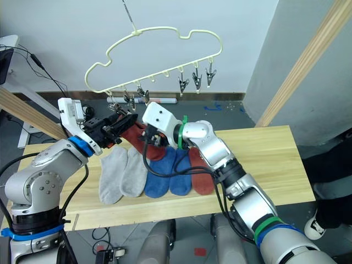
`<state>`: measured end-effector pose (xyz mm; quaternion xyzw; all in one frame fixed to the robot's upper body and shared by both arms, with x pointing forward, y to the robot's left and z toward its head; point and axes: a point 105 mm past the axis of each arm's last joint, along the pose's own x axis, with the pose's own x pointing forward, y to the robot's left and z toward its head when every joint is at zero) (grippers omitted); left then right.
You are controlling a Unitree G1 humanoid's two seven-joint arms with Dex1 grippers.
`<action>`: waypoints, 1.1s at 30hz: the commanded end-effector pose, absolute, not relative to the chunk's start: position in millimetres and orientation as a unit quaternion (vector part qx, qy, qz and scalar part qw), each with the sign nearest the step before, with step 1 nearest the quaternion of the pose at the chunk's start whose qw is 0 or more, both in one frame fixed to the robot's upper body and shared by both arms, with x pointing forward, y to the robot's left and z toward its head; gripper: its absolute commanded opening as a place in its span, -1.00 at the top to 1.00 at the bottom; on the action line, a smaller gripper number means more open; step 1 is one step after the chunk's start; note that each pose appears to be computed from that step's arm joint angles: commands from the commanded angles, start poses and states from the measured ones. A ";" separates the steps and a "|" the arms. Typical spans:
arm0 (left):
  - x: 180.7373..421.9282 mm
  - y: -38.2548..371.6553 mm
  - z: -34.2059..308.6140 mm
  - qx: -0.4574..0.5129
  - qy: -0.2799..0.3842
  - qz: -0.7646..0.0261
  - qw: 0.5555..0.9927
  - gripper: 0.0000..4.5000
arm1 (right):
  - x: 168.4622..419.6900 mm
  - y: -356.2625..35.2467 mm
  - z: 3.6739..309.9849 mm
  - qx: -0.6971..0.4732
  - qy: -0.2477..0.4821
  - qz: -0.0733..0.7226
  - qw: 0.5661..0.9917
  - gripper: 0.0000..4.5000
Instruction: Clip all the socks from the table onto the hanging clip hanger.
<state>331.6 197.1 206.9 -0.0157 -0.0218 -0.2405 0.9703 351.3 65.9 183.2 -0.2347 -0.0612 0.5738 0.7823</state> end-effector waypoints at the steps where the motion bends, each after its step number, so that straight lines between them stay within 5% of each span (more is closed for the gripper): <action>1: 321.3 185.9 216.0 0.075 -0.083 -0.242 0.964 0.05 | 335.0 54.3 198.5 -0.259 -0.107 0.576 0.768 0.02; 11: 321.9 178.2 216.8 0.143 -0.190 -0.152 0.959 0.05 | 314.5 -7.2 215.0 -0.259 -0.099 0.543 0.793 0.02; 33: 372.5 182.6 223.4 0.079 -0.246 -0.040 0.965 0.05 | 311.1 -40.7 230.2 -0.225 -0.094 0.515 0.822 0.02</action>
